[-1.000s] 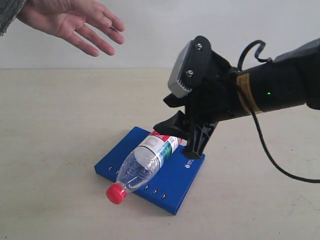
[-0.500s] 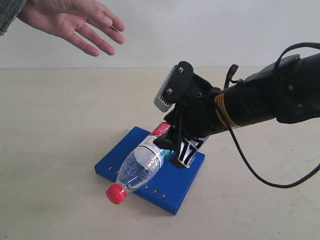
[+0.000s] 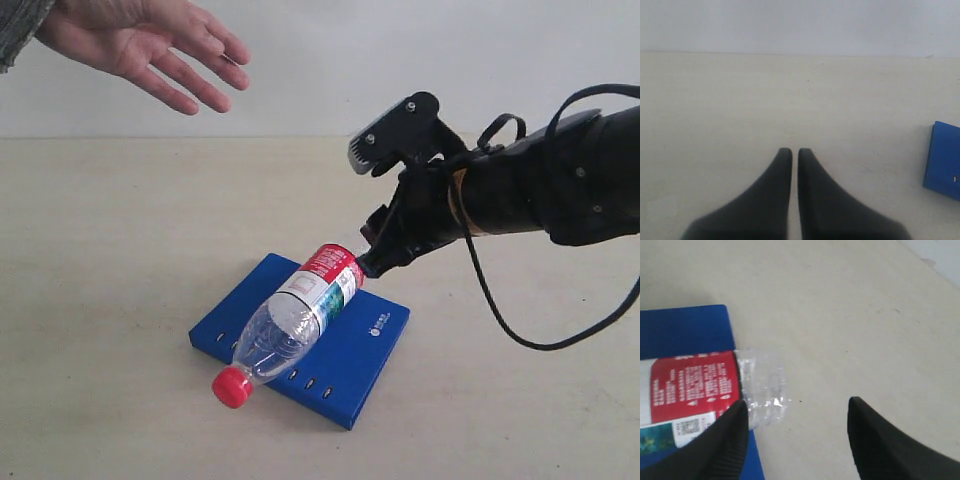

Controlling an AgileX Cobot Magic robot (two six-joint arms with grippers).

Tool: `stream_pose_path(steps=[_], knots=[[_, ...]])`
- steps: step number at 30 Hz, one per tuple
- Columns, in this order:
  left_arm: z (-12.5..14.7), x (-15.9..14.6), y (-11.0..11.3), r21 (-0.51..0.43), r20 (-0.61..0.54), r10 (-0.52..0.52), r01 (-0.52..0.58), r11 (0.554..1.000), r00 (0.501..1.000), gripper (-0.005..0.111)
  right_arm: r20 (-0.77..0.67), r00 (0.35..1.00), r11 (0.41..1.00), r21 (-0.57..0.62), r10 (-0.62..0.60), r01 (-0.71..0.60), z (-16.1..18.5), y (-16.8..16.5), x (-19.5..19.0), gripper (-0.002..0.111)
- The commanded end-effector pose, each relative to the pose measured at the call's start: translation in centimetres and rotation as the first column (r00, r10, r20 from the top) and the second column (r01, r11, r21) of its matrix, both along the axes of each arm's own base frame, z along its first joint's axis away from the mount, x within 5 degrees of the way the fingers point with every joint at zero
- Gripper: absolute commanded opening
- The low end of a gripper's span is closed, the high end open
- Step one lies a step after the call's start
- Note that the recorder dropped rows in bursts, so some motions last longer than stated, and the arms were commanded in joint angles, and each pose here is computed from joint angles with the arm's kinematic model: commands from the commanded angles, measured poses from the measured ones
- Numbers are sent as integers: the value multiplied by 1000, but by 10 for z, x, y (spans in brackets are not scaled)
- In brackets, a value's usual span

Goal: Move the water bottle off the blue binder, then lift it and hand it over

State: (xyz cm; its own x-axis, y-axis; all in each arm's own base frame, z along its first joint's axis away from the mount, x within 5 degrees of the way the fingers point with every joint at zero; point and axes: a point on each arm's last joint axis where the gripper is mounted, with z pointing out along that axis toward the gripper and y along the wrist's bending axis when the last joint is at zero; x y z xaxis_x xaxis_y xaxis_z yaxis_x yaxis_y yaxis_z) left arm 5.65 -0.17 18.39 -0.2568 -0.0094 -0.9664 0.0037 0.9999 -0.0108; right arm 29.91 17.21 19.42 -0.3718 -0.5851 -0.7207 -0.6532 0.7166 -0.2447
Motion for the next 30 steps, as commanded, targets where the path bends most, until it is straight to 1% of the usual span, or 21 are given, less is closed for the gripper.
stream_pose_path(steps=[1, 3, 6, 7, 9, 10, 11, 12, 13, 15, 16, 19, 22, 23, 25, 27, 29, 30], knots=[[0, 1, 0, 6, 3, 1, -1, 1000, 1000, 4, -60, 943, 929, 167, -326, 332, 14, -14, 4, 52], [0, 1, 0, 6, 3, 1, -1, 1000, 1000, 4, -114, 897, 865, 237, -427, 442, 16, -21, -1, 52], [0, 1, 0, 6, 3, 1, -1, 1000, 1000, 4, -170, 868, 831, 254, -466, 495, 9, -31, -16, 52], [0, 1, 0, 6, 3, 1, -1, 1000, 1000, 4, -218, 844, 801, 269, -491, 535, 4, -35, -24, 52], [0, 1, 0, 6, 3, 1, -1, 1000, 1000, 4, -334, 764, 705, 304, -552, 641, -6, -44, -41, 52], [0, 1, 0, 6, 3, 1, -1, 1000, 1000, 4, -400, 708, 635, 319, -583, 703, -12, -50, -51, 52], [0, 1, 0, 6, 3, 1, -1, 1000, 1000, 4, -417, 693, 626, 308, -588, 716, -15, -54, -60, 52], [0, 1, 0, 6, 3, 1, -1, 1000, 1000, 4, -409, 700, 639, 298, -586, 709, -17, -58, -66, 52], [0, 1, 0, 6, 3, 1, -1, 1000, 1000, 4, -370, 738, 691, 278, -565, 668, -17, -61, -72, 52], [0, 1, 0, 6, 3, 1, -1, 1000, 1000, 4, -271, 835, 811, 228, -479, 539, -15, -65, -81, 52], [0, 1, 0, 6, 3, 1, -1, 1000, 1000, 4, -236, 872, 856, 204, -429, 476, -14, -65, -86, 52], [0, 1, 0, 6, 3, 1, -1, 1000, 1000, 4, -181, 938, 925, 191, -296, 329, -4, -64, -97, 52], [0, 1, 0, 6, 3, 1, -1, 1000, 1000, 4, -173, 965, 950, 210, -196, 230, 2, -59, -103, 52], [0, 1, 0, 6, 3, 1, -1, 1000, 1000, 4, -166, 969, 953, 213, -181, 215, 4, -58, -104, 52], [0, 1, 0, 6, 3, 1, -1, 1000, 1000, 4, -177, 952, 928, 239, -249, 287, 5, -60, -104, 52], [0, 1, 0, 6, 3, 1, -1, 1000, 1000, 4, -128, 942, 916, 226, -309, 331, 7, -60, -103, 52], [0, 1, 0, 6, 1, 0, 0, 1000, 1000, 4, -22, 940, 926, 164, -340, 339, 10, -61, -102, 52], [0, 1, 0, 6, 1, 0, 0, 1000, 1000, 4, 34, 954, 950, 103, -298, 293, 10, -60, -103, 52]])
